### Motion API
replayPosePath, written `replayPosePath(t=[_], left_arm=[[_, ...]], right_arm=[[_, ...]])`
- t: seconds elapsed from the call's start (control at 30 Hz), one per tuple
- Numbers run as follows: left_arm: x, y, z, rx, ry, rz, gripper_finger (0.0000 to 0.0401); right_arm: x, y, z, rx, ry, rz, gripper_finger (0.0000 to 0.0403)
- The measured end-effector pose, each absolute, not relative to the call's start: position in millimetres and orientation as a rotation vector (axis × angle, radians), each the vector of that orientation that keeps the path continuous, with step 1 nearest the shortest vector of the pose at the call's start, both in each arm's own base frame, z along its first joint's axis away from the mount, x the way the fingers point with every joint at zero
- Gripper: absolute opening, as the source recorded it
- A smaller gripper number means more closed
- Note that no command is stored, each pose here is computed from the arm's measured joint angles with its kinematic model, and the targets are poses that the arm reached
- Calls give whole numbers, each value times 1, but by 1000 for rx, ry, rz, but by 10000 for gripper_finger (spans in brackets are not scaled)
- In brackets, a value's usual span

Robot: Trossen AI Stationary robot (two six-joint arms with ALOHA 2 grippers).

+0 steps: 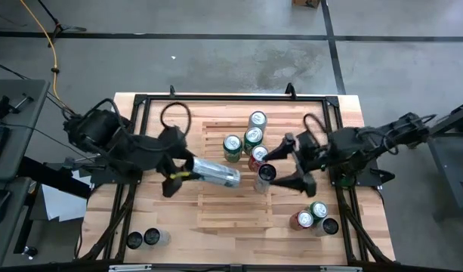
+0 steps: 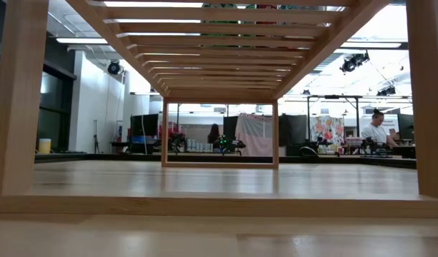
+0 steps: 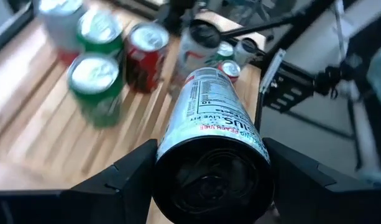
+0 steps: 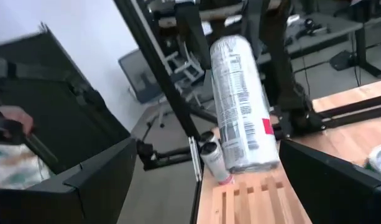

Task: Place canned beverage on shelf
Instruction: Put the top white pink soda can on the shelf aligned with the other white pink soda can

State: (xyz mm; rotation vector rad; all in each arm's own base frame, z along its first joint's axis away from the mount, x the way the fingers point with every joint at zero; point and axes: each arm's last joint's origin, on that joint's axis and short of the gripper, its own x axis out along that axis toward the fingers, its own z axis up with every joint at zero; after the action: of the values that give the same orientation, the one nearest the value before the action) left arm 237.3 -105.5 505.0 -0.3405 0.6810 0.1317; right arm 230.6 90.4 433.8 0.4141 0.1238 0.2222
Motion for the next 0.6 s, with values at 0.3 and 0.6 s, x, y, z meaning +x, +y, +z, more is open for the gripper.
replayPosePath(t=[0.3,0.6], left_arm=[[267,-123,487,-144,746,16,238],[278,-129,471,-130,821,95,238]], right_arm=[[277,108,439,242,286,107,381],[293,113,445,143,442,27,381]])
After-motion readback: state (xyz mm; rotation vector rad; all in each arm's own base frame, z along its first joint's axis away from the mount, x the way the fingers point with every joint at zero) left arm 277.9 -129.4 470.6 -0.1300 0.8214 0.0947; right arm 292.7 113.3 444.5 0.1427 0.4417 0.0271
